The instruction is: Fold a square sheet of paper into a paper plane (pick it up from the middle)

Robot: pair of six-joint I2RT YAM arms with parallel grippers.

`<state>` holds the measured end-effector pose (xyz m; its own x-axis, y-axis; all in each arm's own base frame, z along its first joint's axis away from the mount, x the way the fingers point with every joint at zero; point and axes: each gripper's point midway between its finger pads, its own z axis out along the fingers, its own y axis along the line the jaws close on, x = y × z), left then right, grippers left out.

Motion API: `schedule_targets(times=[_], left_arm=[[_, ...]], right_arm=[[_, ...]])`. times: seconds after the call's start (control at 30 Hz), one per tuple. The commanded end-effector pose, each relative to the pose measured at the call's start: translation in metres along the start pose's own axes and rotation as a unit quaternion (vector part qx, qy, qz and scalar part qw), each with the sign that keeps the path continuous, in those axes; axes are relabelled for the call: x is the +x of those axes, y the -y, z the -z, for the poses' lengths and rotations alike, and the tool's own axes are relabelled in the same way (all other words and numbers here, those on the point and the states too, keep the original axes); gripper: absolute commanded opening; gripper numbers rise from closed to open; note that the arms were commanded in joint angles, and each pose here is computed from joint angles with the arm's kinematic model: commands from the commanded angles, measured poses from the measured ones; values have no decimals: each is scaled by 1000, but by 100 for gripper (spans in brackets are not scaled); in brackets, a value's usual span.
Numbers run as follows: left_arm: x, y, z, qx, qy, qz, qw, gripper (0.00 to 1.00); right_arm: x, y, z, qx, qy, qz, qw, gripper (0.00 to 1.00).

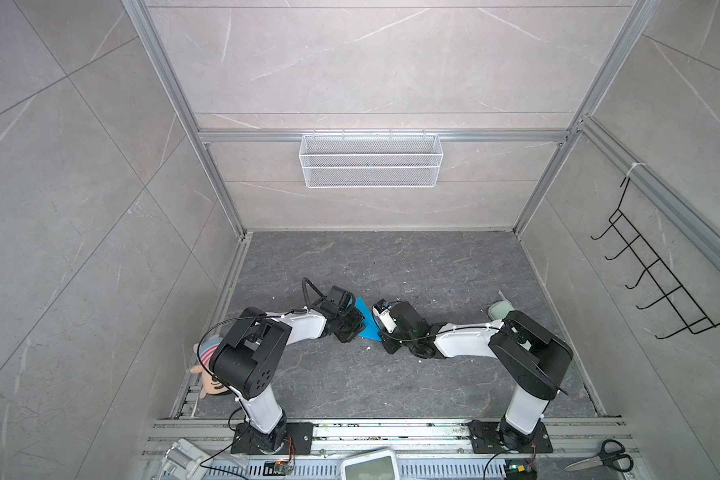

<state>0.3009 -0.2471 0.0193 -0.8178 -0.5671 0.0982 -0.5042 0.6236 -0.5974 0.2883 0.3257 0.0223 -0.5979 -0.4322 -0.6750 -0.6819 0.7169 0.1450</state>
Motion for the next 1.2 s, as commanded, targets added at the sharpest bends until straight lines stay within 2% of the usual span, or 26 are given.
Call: schedule_targets(times=[0.0, 0.23, 0.5, 0.7, 1.17], left_arm=[[12, -43, -4, -75, -17, 26, 997, 11], [9, -22, 6, -30, -7, -5, 1000, 14], [9, 26, 22, 83, -2, -81, 993, 19], [11, 44, 22, 129, -9, -114, 985, 18], [7, 40, -4, 123, -27, -132, 983, 12]], right_arm=[[5, -5, -5, -12, -14, -13, 1000, 6], [13, -3, -8, -65, -29, -84, 994, 2], [25, -1, -13, -155, -52, -199, 966, 1], [37, 4, -16, -161, -84, -237, 954, 1], [47, 11, -19, -158, -122, -283, 938, 2]])
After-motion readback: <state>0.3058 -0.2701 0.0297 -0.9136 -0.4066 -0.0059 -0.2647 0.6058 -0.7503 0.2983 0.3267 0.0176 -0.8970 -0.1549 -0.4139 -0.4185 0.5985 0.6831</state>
